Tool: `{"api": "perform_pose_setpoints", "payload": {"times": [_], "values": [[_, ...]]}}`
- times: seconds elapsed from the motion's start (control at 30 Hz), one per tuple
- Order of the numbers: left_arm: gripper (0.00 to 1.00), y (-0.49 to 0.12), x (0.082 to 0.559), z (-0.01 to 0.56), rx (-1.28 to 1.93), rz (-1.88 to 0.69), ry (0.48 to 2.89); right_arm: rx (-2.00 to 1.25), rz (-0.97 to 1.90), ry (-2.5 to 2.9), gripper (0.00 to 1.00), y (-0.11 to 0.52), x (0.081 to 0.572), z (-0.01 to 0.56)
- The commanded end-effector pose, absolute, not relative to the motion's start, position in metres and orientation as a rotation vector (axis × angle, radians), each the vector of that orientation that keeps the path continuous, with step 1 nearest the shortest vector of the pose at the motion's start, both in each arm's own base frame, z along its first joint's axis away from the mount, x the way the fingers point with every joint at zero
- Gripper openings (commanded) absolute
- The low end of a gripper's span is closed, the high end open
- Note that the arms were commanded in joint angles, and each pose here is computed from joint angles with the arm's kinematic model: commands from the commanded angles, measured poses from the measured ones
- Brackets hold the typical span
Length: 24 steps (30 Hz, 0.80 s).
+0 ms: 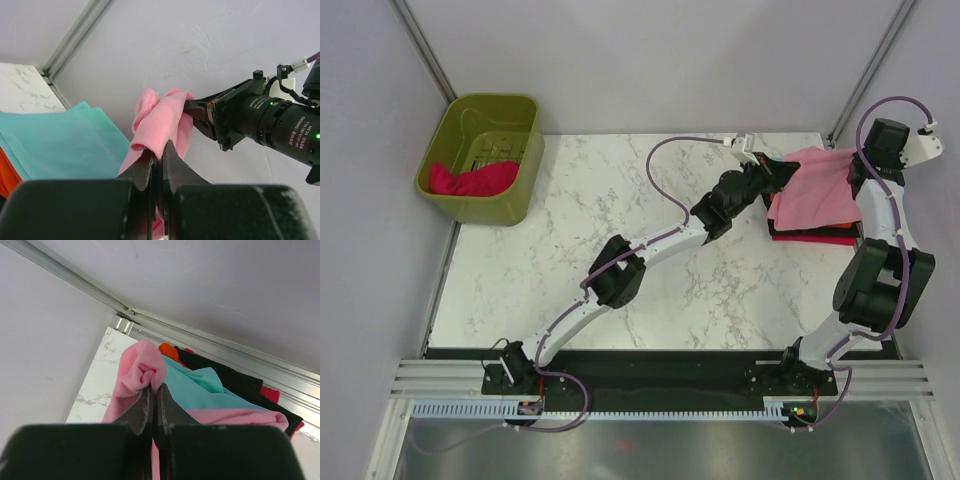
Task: Fold and stack the t-shirts
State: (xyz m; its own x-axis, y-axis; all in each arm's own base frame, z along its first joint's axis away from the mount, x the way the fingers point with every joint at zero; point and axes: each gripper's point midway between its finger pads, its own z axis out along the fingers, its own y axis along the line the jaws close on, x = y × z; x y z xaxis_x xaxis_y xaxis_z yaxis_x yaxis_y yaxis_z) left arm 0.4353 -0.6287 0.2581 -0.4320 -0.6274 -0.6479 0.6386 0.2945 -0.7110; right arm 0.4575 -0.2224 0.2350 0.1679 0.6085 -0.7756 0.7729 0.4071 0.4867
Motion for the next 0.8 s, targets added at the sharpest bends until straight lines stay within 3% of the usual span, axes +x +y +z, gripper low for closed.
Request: {"api": "perform_pose_setpoints", "payload": {"times": [0.0, 0.07, 0.17, 0.2, 0.27, 0.3, 0.37, 0.5, 0.6, 0.7, 0.73, 0.77], "values": [[0.02, -0.600, 0.450, 0.330, -0.086, -1.351, 1.178, 1.248, -0.135, 1.348, 0.00, -0.242, 0.480, 0.282], [0.02, -0.596, 0.457, 0.326, -0.116, -1.314, 1.168, 1.237, -0.111, 1.352, 0.00, -0.244, 0.497, 0.281], [0.17, -0.583, 0.472, 0.323, -0.166, -1.276, 1.135, 1.218, -0.062, 1.395, 0.00, -0.244, 0.526, 0.264], [0.42, -0.576, 0.477, 0.326, -0.191, -1.271, 1.101, 1.207, -0.042, 1.394, 0.00, -0.245, 0.538, 0.255], [0.81, -0.564, 0.486, 0.324, -0.248, -1.244, 1.060, 1.198, -0.034, 1.390, 0.04, -0.247, 0.545, 0.246], [0.99, -0.559, 0.491, 0.324, -0.248, -1.219, 1.039, 1.195, -0.032, 1.383, 0.30, -0.250, 0.551, 0.238], [1.00, -0.553, 0.501, 0.314, -0.259, -1.190, 1.067, 1.204, -0.034, 1.379, 0.68, -0.253, 0.556, 0.228], [0.99, -0.536, 0.521, 0.309, -0.280, -1.184, 1.120, 1.158, 0.001, 1.448, 0.78, -0.248, 0.576, 0.208], [1.00, -0.528, 0.520, 0.316, -0.266, -1.162, 1.153, 1.128, -0.024, 1.464, 0.94, -0.246, 0.577, 0.213], [1.00, -0.514, 0.513, 0.326, -0.240, -1.130, 1.174, 1.091, -0.075, 1.480, 0.96, -0.245, 0.573, 0.228], [1.00, -0.503, 0.506, 0.353, -0.241, -1.135, 1.146, 1.073, -0.077, 1.485, 0.97, -0.242, 0.573, 0.234], [1.00, -0.500, 0.506, 0.336, -0.228, -1.105, 1.195, 1.050, -0.067, 1.491, 0.96, -0.234, 0.575, 0.240]]}}
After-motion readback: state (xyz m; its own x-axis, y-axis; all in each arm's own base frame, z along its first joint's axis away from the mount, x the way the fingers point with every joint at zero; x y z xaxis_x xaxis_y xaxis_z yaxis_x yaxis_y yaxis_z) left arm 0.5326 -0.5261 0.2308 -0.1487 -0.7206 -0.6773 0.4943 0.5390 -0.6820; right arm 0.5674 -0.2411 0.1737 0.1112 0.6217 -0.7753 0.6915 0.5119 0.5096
